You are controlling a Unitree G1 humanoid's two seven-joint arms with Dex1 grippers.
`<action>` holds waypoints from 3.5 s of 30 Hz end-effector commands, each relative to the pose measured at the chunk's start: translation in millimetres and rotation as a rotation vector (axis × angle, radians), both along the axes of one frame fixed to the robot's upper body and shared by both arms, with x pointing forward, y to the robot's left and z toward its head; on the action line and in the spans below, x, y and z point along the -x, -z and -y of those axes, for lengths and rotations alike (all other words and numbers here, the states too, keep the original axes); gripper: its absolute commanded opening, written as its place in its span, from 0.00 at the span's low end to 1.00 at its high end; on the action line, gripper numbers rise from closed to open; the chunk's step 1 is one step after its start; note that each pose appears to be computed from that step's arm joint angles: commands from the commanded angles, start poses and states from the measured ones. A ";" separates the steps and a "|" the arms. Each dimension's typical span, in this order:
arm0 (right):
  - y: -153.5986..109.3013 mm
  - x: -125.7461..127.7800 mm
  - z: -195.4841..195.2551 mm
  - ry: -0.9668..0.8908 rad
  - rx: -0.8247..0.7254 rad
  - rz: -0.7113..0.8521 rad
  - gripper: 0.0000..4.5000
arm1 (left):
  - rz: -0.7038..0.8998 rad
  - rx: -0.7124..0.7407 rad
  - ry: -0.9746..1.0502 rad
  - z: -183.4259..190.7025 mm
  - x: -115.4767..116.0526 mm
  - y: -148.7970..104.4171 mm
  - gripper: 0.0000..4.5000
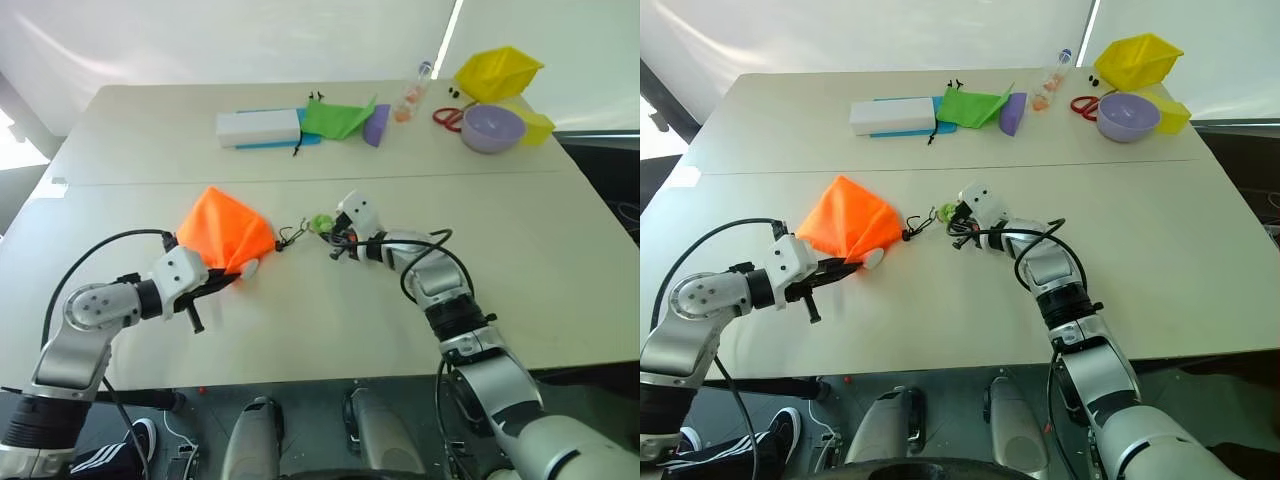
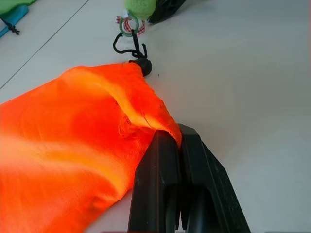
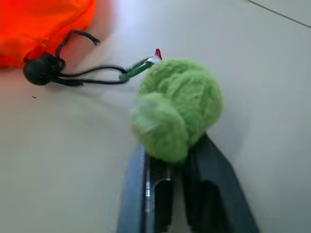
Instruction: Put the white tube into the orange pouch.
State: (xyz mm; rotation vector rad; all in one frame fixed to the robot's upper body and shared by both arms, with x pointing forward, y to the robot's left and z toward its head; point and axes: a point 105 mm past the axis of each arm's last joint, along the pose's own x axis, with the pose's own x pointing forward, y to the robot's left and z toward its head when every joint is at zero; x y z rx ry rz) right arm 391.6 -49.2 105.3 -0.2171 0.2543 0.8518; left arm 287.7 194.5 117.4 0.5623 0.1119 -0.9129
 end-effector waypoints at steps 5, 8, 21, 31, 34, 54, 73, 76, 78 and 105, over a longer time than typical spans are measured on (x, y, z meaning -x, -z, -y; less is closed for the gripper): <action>-27.2 26.7 27.4 -0.018 -0.058 0.059 0.01 | 0.033 -0.001 0.020 0.5 2.4 -8.2 0.00; -28.2 39.2 31.0 -0.041 -0.054 0.053 0.01 | 0.031 0.000 0.025 0.7 2.6 -8.4 0.00; -19.2 93.4 53.2 -0.067 -0.037 -0.024 0.01 | -0.038 0.009 0.094 1.2 13.3 -4.3 0.00; -11.8 101.6 72.9 -0.049 0.024 -0.043 0.01 | -0.103 0.009 0.129 -0.6 19.0 -0.2 0.00; -16.0 96.9 68.2 -0.047 -0.001 -0.031 0.00 | -0.124 0.065 0.132 1.4 16.9 -2.9 0.06; -6.1 80.0 57.4 -0.038 0.013 0.011 0.00 | -0.112 0.103 0.339 34.3 -23.7 -60.8 0.60; -1.5 62.7 46.4 0.020 0.010 0.082 0.00 | -0.367 -0.082 0.588 96.3 -77.0 -25.9 0.60; -1.3 62.6 44.6 0.022 0.011 0.088 0.00 | -0.426 -0.106 0.571 99.0 -78.4 -21.8 0.60; -1.8 62.2 45.4 0.028 0.012 0.092 0.00 | -0.451 -0.120 0.582 101.1 -75.8 -20.8 0.60; 0.2 60.6 40.8 0.017 0.013 0.104 0.00 | -0.312 -0.115 0.349 107.9 -73.8 -3.7 0.60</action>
